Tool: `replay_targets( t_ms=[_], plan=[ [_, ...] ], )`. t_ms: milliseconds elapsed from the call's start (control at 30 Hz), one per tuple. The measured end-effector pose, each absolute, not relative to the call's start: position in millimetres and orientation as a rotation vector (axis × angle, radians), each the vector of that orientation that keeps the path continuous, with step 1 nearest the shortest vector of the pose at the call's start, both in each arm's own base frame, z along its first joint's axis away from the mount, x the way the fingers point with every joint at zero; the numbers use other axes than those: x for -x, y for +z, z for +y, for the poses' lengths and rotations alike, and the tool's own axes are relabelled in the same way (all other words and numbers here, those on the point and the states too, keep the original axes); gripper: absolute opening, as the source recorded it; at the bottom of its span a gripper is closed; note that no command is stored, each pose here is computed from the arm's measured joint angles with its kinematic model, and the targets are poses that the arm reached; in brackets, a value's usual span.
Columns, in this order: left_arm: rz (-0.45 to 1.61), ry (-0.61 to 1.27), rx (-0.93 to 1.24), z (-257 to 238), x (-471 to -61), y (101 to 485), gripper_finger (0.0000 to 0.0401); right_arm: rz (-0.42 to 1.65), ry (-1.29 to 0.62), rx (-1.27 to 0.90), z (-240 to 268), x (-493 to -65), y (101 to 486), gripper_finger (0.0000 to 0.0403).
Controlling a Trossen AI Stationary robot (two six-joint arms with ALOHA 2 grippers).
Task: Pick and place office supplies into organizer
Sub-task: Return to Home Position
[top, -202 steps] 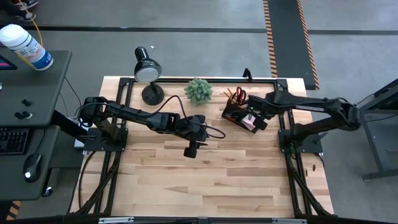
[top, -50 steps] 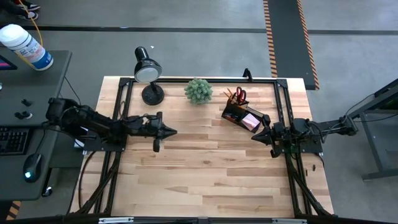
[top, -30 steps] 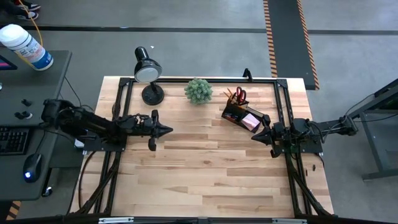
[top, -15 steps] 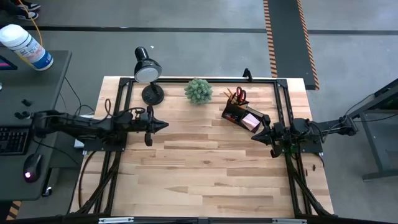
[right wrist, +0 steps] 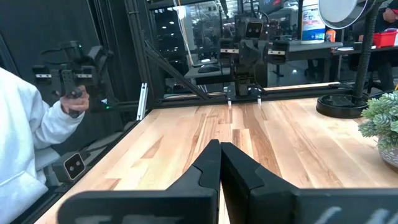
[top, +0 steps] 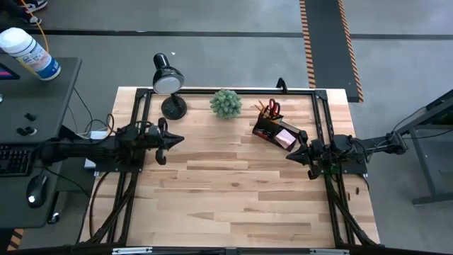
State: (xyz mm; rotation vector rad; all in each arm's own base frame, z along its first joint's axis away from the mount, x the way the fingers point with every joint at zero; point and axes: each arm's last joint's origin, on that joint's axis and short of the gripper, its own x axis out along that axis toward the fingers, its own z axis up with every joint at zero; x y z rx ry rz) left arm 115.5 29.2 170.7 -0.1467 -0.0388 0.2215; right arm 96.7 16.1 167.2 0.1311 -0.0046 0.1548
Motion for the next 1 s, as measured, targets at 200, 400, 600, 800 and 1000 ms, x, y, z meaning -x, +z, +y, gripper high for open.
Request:
replay_targets(
  t_ms=[200, 400, 600, 800, 1000],
  plan=[
    [-0.052, 0.265, 0.149, 27.8, -105.0, 171.3, 0.0000, -0.005, 0.154, -0.131, 16.0, -96.7, 167.2, 0.0000],
    [-0.054, 0.267, 0.159, 25.6, -96.6, 169.6, 0.0000, -0.005, 0.155, -0.131, 16.1, -96.7, 167.2, 0.0000],
    [-0.036, 0.222, 0.185, 23.7, -94.5, 167.7, 0.0000, -0.005, 0.155, -0.131, 16.0, -96.7, 167.2, 0.0000],
    [-0.034, 0.136, 0.188, 16.8, -96.0, 168.2, 0.0000, -0.004, 0.155, -0.131, 16.0, -96.7, 167.1, 0.0000],
    [-0.053, 0.179, 0.215, 9.1, -97.1, 169.5, 0.0000, -0.004, 0.155, -0.131, 16.1, -96.7, 167.1, 0.0000]
  ],
)
